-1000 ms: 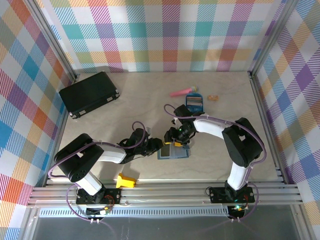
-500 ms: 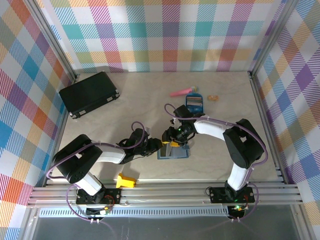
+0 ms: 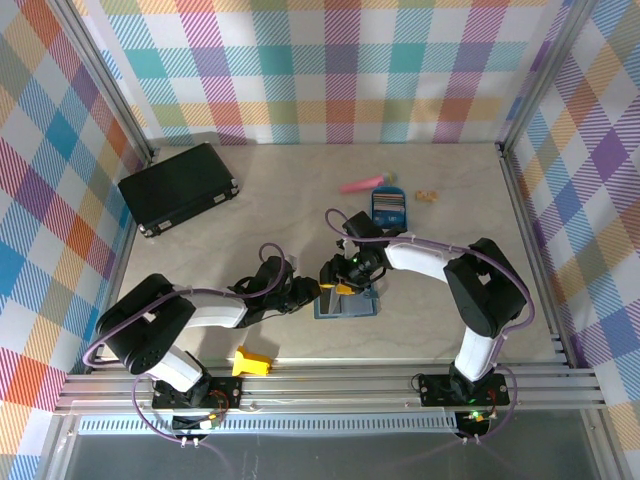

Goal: Put the credit cards into the card holder

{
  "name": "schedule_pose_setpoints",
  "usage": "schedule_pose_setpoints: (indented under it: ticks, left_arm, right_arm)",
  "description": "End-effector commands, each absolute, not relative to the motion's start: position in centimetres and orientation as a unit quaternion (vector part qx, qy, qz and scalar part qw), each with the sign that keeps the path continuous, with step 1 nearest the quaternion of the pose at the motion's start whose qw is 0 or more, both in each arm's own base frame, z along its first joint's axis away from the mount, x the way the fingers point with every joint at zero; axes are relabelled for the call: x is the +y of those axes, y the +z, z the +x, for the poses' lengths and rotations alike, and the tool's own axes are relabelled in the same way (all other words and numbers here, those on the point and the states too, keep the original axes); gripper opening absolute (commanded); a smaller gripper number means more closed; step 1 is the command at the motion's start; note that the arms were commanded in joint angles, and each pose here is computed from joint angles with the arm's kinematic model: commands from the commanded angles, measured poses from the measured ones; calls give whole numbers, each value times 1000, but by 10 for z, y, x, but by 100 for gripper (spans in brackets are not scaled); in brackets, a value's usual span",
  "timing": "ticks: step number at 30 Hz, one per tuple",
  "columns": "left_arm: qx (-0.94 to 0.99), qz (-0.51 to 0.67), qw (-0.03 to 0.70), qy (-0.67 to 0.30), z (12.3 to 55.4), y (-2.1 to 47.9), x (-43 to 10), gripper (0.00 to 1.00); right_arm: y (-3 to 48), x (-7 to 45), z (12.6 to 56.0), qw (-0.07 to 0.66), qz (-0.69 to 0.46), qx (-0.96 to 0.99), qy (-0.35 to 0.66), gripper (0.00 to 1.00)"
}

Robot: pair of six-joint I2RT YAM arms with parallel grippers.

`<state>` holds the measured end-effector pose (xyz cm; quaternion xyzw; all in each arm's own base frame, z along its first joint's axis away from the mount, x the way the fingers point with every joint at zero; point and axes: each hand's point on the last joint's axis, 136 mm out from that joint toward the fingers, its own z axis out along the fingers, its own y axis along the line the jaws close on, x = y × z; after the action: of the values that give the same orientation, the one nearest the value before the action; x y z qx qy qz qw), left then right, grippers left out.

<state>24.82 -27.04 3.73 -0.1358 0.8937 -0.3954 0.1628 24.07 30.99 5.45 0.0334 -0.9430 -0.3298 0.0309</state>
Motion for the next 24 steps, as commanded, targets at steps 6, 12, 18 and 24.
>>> schedule_pose_setpoints:
  ticks: [6,12,18,24]
  left_arm:
    - [894,-134,165,-395,240,44,-261,20]
    - [889,-122,150,-415,229,49,-271,3]
    - [884,-97,144,-433,219,53,-289,0]
    - [878,-79,139,-451,216,54,-307,1]
  right_arm:
    - [53,321,240,41,32,-939,-340,51]
    - [52,322,241,40,31,-941,-336,51]
    - [50,321,241,41,29,-941,-334,51]
    - [51,321,241,39,29,-942,-333,51]
